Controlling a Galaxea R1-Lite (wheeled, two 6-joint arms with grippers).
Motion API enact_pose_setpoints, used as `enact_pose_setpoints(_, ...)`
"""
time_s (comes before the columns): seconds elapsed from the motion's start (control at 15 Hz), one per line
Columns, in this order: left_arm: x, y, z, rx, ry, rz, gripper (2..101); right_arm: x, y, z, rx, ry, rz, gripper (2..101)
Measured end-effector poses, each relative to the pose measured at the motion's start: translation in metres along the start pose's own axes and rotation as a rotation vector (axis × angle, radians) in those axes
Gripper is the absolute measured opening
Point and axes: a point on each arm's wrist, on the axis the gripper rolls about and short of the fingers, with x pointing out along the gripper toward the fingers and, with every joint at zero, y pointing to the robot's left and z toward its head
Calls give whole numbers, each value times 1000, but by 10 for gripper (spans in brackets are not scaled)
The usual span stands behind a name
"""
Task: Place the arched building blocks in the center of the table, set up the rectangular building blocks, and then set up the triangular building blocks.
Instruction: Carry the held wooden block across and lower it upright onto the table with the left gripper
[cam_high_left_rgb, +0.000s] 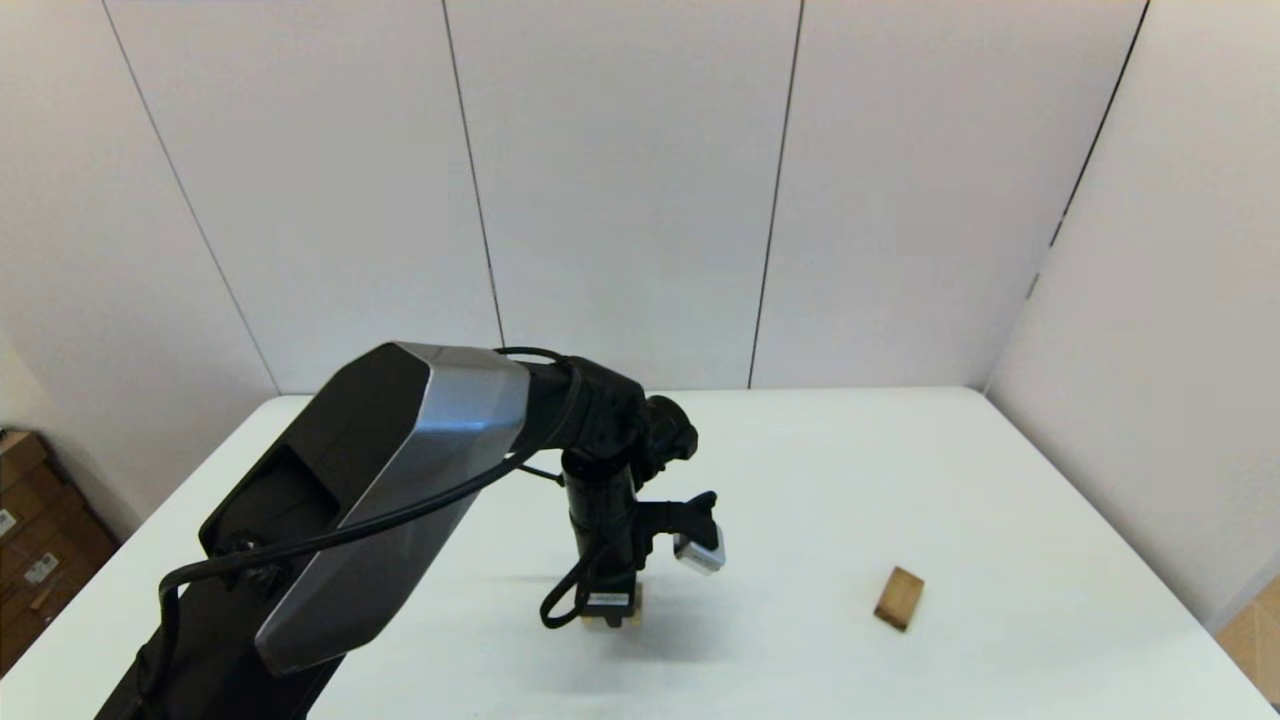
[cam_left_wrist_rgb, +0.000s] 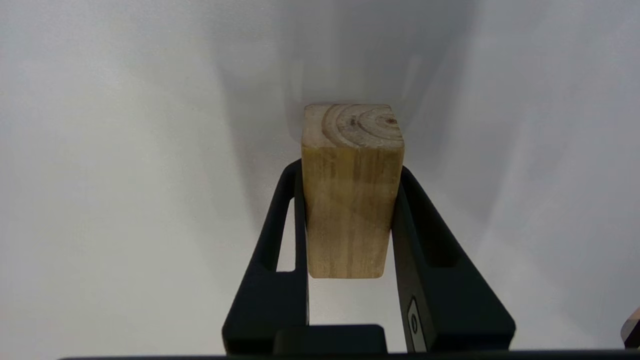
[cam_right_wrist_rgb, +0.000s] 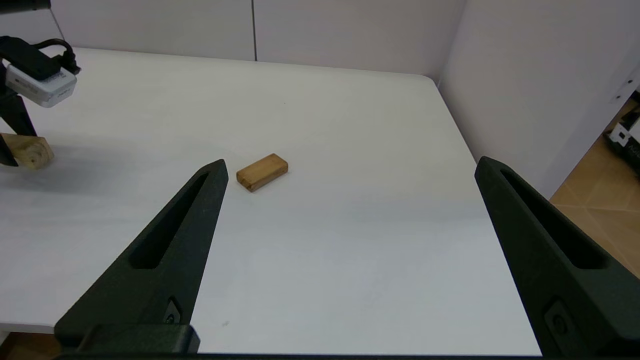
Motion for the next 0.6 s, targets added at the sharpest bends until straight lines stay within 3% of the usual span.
enact_pose_setpoints(0.13,0,0,0,-1,1,-2,284,0,0,0,0,0,0,980)
enact_pose_setpoints(0.4,-1,0,0,-8,-3,2,546,0,0,0,0,0,0,980)
enact_pose_setpoints(0.6,-1,0,0,-8,-3,2,682,0,0,0,0,0,0,980)
